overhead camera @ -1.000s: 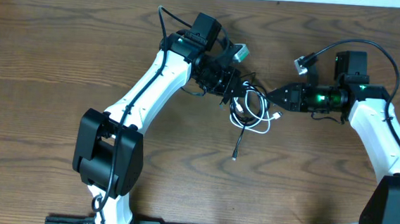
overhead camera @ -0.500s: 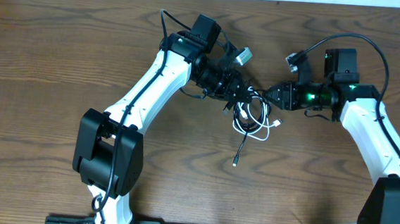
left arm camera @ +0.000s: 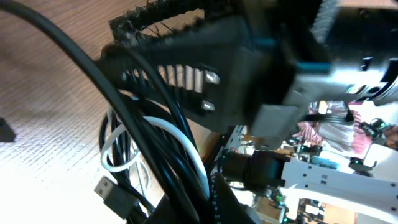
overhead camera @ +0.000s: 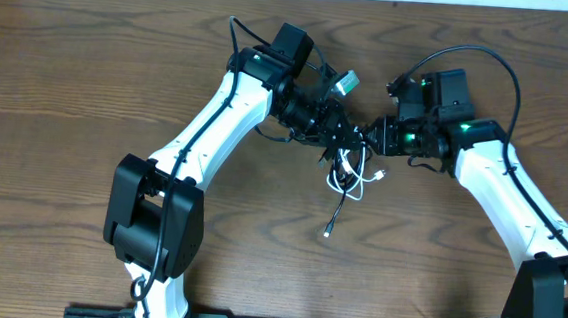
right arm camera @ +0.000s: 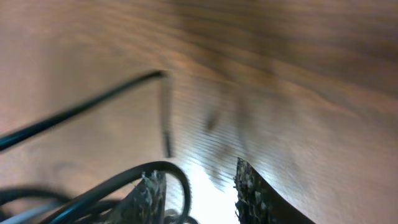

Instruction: Untangle cables

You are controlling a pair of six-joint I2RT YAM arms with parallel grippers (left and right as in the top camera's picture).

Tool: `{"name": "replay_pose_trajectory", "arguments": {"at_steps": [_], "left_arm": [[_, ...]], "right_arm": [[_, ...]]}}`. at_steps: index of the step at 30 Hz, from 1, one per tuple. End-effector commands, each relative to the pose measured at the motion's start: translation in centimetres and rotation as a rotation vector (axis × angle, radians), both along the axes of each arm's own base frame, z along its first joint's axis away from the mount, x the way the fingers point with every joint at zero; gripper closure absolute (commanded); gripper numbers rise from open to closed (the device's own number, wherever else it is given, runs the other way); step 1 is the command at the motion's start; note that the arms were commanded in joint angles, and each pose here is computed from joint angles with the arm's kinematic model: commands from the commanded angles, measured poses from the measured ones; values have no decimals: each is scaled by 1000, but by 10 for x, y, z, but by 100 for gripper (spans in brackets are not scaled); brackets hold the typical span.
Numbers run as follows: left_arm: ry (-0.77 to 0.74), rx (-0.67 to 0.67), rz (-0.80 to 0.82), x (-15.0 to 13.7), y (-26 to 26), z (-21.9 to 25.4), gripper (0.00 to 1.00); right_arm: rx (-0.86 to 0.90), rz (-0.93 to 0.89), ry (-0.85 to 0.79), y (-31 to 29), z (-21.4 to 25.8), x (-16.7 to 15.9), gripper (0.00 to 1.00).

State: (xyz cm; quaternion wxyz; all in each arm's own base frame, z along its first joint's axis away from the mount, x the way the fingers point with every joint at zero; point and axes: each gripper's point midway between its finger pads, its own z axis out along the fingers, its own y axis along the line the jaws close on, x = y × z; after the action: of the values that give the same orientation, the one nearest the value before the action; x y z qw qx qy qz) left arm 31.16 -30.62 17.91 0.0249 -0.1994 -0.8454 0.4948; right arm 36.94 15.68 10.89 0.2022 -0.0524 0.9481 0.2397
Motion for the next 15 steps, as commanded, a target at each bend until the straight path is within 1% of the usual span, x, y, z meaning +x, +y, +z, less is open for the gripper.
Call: {"name": "replay_pose_trajectory", "arguments": {"at_steps": [1,4,6,8,10,12,15], "left_arm": [[56,-72,-22,-9,-8,12,93],[68,-100,-30,-11,-9,17,93],[64,-92,-28,-11,-9,16,92],[53,-69,-21,-9,-7,12,92],[55,-70,-21,-9,-7,12,92],[56,-71,-22,-9,-8,12,91],[61,-81,-23,-10,-8,14,91]], "right_arm": [[-122,-360,12,-43,-2,20,69],[-113,-376,10,-46,-1,22,69],[-90,-304,-5,-37,1,22,69],[-59,-208,-21,-26,5,20,66],[-36,-167,-20,-20,6,18,66],[-51,-184,-8,-26,3,16,67],[-123,-320,28,-52,-6,17,71]]}}
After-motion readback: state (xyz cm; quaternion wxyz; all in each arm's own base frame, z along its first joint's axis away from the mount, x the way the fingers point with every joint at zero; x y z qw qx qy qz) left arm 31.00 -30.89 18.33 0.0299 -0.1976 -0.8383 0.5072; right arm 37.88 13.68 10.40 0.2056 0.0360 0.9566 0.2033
